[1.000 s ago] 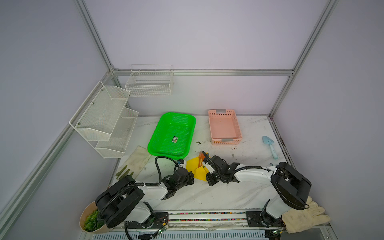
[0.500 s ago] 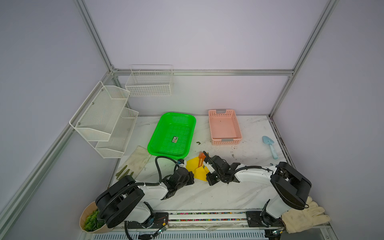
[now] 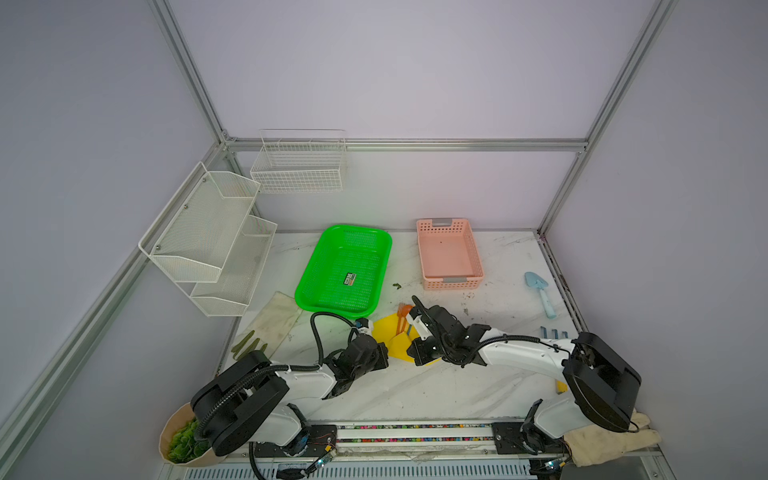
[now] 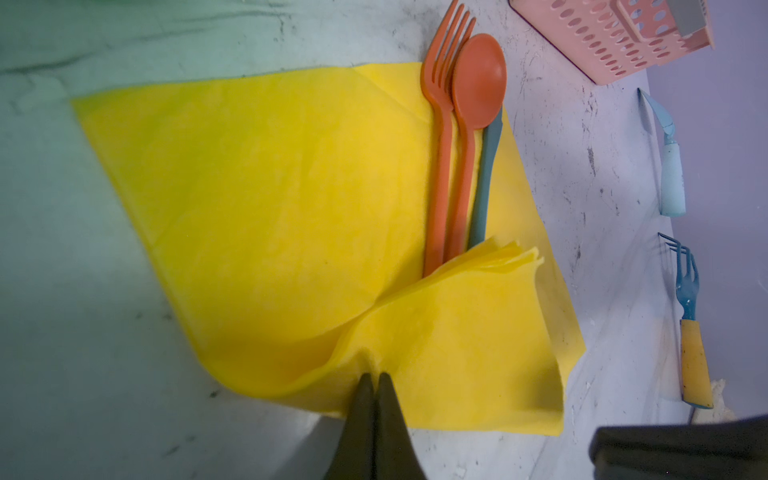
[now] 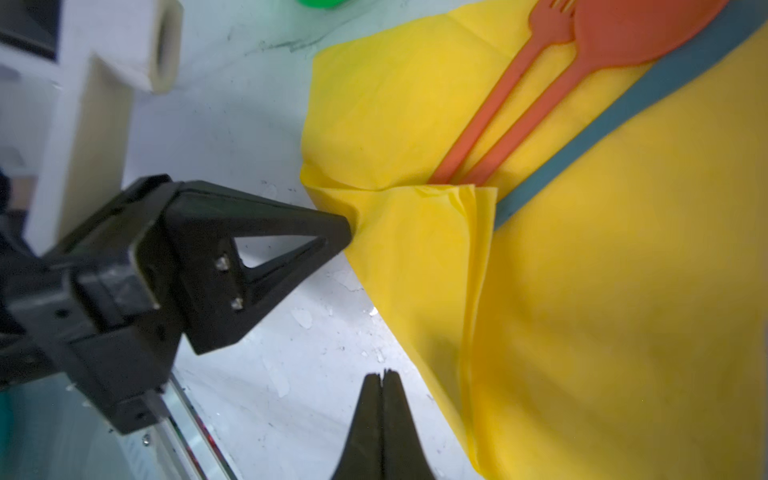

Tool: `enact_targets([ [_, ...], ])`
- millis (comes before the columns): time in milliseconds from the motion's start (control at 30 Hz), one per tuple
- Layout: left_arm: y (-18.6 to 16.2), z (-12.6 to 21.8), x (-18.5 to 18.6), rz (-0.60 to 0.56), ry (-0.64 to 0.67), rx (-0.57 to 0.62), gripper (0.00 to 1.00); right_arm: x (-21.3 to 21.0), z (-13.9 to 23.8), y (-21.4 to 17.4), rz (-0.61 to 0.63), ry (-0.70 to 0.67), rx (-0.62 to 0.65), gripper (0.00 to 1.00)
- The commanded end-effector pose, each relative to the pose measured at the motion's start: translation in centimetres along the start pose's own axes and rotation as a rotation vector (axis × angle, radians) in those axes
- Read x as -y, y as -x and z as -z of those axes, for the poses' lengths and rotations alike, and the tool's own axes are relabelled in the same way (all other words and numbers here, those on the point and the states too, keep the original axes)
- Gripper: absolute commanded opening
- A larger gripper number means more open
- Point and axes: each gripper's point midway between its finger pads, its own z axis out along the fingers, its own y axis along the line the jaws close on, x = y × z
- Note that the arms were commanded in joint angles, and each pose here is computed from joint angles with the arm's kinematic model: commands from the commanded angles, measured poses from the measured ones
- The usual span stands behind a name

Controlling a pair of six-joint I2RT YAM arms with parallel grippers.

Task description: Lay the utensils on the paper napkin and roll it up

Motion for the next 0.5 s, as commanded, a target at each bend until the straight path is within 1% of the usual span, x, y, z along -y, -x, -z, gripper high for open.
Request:
enact_targets([
  [0, 1.5, -0.3, 1.2, -0.012, -0.004, 0.023, 0.0, -2.1, 1.1, 1.1, -0.138, 0.118, 0.072, 0.0],
  [100, 1.6, -0.3, 1.4, -0.013, -0.008, 0.024, 0.0, -1.5, 1.3, 1.1, -0.18, 0.103, 0.099, 0.0],
  [233, 1.8, -0.3, 1.7, -0.013, -0.017, 0.026, 0.0, -0.2, -0.3, -0.2, -0.201, 0.069, 0.057, 0.0],
  [333, 1.7, -0.3, 1.6, -0.013, -0.014, 0.024, 0.0, 0.1, -1.4, -0.7, -0.22, 0.075, 0.037, 0.0],
  [467, 1.6, -0.3, 1.4, -0.014, -0.009, 0.023, 0.0, 0.9, -1.9, -1.0, -0.225, 0.05, 0.033, 0.0],
])
